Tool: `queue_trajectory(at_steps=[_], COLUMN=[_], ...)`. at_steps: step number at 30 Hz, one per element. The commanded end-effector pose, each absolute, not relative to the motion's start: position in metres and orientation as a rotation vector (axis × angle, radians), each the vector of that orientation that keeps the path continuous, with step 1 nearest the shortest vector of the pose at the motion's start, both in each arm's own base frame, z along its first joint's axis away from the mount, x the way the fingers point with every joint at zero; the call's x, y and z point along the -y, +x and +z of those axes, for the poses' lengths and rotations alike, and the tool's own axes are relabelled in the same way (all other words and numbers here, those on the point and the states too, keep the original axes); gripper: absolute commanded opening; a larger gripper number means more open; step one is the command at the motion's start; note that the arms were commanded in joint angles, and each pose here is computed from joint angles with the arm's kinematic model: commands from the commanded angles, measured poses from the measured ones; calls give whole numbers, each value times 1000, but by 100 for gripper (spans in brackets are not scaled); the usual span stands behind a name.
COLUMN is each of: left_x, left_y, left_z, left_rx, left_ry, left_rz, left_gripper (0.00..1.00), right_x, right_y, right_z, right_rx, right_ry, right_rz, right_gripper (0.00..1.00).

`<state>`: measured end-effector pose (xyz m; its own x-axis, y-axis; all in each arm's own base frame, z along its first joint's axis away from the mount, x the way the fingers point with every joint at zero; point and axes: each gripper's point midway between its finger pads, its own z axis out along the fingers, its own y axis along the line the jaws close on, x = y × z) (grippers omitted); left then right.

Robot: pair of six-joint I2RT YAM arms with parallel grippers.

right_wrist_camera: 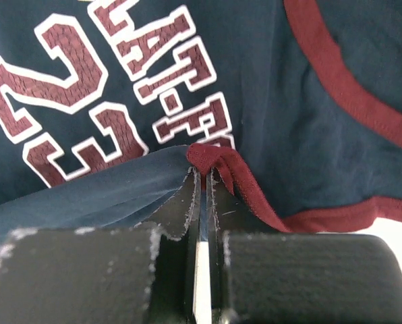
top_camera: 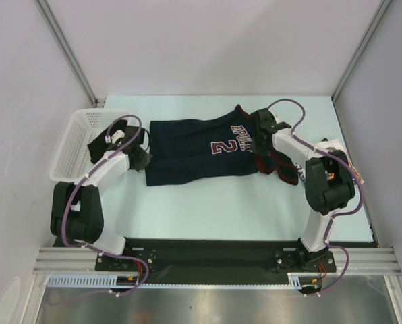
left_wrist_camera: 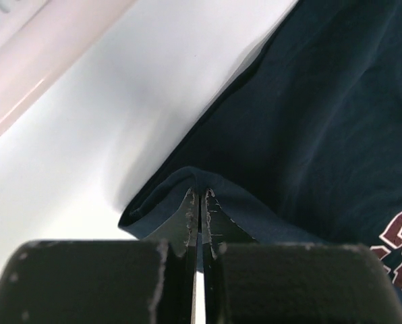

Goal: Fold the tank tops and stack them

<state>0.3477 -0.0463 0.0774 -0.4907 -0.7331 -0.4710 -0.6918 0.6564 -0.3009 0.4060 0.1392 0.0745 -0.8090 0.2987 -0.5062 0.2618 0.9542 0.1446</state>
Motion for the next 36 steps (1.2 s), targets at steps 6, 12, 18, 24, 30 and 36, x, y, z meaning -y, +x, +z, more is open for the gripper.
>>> queue_trajectory(at_steps=[6,12,18,24,30,36], left_x=[44,45,42,46,41,41], left_y=[380,392,406,433,434,404], left_z=[84,79,78,91,103,122], left_rx=[-2309,-2336,-2347,-2332,-2322,-2295], left_ry=[-1072,-1054,-1014,-908,-855,-826], left_rz=[-73,-56,-33,-66,-37,-96], left_gripper=[0,0,2,10,68,85], right_x=[-128,-126,-123,-128,-128,-120], right_y=[432,440,451,465,461,421], right_z=[80,69,61,63,81,102], right_rx=[-2537,-2548,-2547,-2540,-2508,-2468], right_ry=[432,452,481,489,462,469], right_rz=[67,56,52,108,149,247], right_gripper=[0,0,2,5,54,51])
